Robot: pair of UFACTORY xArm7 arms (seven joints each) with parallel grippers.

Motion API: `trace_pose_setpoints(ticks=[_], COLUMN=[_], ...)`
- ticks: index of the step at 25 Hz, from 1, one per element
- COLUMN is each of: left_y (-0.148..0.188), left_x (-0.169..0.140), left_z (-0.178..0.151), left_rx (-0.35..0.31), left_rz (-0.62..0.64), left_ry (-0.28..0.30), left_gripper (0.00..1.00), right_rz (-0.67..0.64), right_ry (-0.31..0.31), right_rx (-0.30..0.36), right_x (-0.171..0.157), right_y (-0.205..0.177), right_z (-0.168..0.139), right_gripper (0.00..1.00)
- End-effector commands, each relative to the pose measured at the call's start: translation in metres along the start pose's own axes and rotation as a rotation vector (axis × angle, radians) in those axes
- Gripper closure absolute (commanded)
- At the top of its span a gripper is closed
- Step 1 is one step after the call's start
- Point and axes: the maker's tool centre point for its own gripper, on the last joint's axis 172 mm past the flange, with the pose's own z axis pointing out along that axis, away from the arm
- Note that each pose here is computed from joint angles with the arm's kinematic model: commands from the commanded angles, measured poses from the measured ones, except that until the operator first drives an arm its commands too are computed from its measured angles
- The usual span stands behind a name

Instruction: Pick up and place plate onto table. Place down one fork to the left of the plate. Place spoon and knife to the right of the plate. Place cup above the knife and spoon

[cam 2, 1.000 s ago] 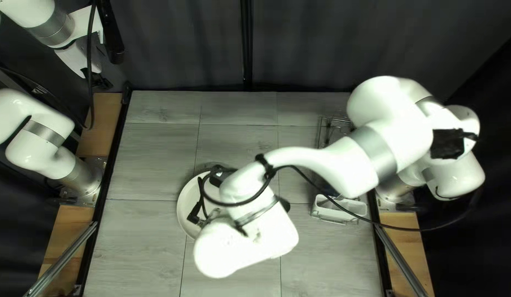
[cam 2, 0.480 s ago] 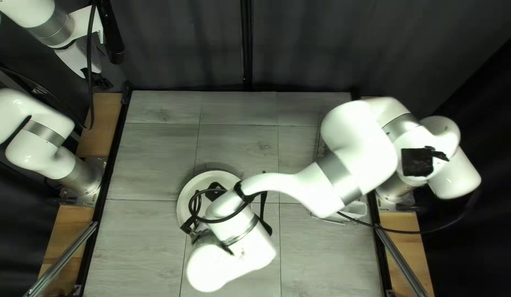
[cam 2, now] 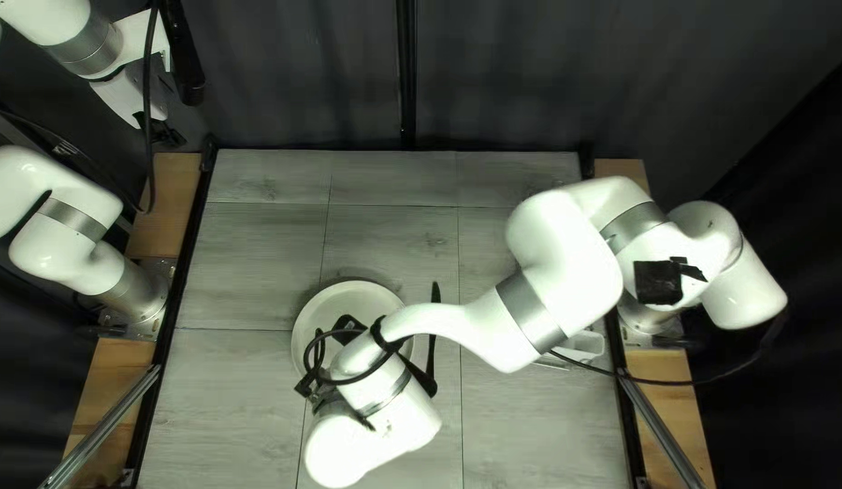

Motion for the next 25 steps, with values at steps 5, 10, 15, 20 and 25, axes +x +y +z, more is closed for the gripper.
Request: trace_pose_setpoints(ticks=[5, 10, 15, 20, 25], left_y=[0.0, 0.0, 0.0, 0.0, 0.0], left_x=[0.0, 0.0, 0.0, 0.0, 0.0], left_z=[0.0, 0.0, 0.0, 0.0, 0.0], left_rx=[0.0, 0.0, 0.0, 0.0, 0.0], left_rz=[0.0, 0.0, 0.0, 0.0, 0.0], left_ry=[0.0, 0.0, 0.0, 0.0, 0.0], left_gripper=[0.0, 0.0, 0.0, 0.0, 0.0], right_rz=[-0.197, -0.197, -0.217, -0.135, -0.049], right_ry=[0.006, 0.006, 0.028, 0.054, 0.064], right_rx=[-0.132, -0.132, -0.171, -0.277, -0.358], right_x=[0.038, 0.038, 0.086, 0.167, 0.204], right_y=[0.033, 0.033, 0.048, 0.087, 0.129], right_z=[-0.073, -0.073, -0.073, -0.082, -0.087], right_gripper=[0.0, 0.0, 0.0, 0.0, 0.0])
